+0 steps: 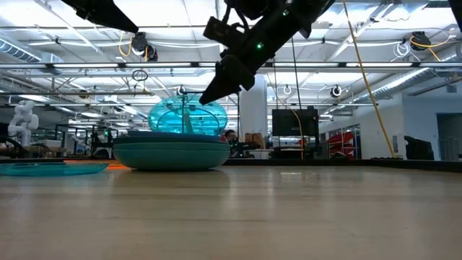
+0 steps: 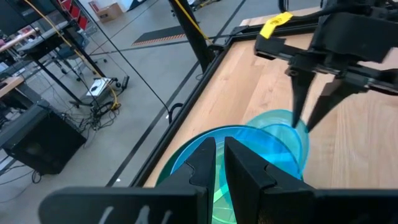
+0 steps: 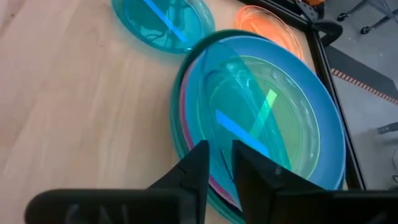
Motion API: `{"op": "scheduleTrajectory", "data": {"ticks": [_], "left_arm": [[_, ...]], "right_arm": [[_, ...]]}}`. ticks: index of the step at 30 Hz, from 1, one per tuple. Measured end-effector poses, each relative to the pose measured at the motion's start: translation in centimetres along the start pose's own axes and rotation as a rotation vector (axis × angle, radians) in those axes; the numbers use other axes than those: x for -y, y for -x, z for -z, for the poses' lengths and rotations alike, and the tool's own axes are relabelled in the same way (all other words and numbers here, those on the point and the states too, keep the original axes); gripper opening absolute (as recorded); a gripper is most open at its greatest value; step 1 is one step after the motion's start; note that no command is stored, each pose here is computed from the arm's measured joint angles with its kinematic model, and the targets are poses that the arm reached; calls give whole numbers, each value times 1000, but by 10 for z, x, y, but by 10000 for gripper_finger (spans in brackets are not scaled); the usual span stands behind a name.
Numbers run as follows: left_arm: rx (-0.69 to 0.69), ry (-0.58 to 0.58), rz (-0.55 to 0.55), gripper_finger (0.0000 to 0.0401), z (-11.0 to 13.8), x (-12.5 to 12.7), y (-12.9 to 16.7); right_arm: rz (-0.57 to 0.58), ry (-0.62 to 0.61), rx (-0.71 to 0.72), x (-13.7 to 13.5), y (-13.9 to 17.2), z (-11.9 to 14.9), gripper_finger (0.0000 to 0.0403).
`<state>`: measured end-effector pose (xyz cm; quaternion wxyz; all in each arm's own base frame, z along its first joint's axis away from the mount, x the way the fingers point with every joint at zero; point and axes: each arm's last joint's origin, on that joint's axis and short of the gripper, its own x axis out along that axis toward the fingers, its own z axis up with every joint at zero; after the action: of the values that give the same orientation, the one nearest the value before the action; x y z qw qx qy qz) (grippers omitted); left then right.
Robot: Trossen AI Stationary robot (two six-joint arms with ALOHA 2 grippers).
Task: Stack plastic plates
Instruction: Stack the top small blue plate on top of the small green plate, then stack the small blue plate on top of the top small blue plate
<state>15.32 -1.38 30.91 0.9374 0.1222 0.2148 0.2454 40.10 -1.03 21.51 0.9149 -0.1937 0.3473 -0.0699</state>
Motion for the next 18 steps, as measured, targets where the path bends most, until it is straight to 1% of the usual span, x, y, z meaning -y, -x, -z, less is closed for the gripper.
{"op": "scheduleTrajectory", "data": {"ticks": [6, 11, 14, 18], "left_arm": [[0, 0, 0, 42, 0, 0, 0], [0, 0, 0, 42, 0, 0, 0], [0, 0, 0, 42, 0, 0, 0], [0, 0, 0, 42, 0, 0, 0]], "right_arm": [[29, -30, -9, 17, -4, 5, 96], [-36, -98, 7, 29, -7, 10, 118], [-28, -141, 1, 34, -8, 13, 127], [-12, -167, -5, 42, -10, 16, 132]]}}
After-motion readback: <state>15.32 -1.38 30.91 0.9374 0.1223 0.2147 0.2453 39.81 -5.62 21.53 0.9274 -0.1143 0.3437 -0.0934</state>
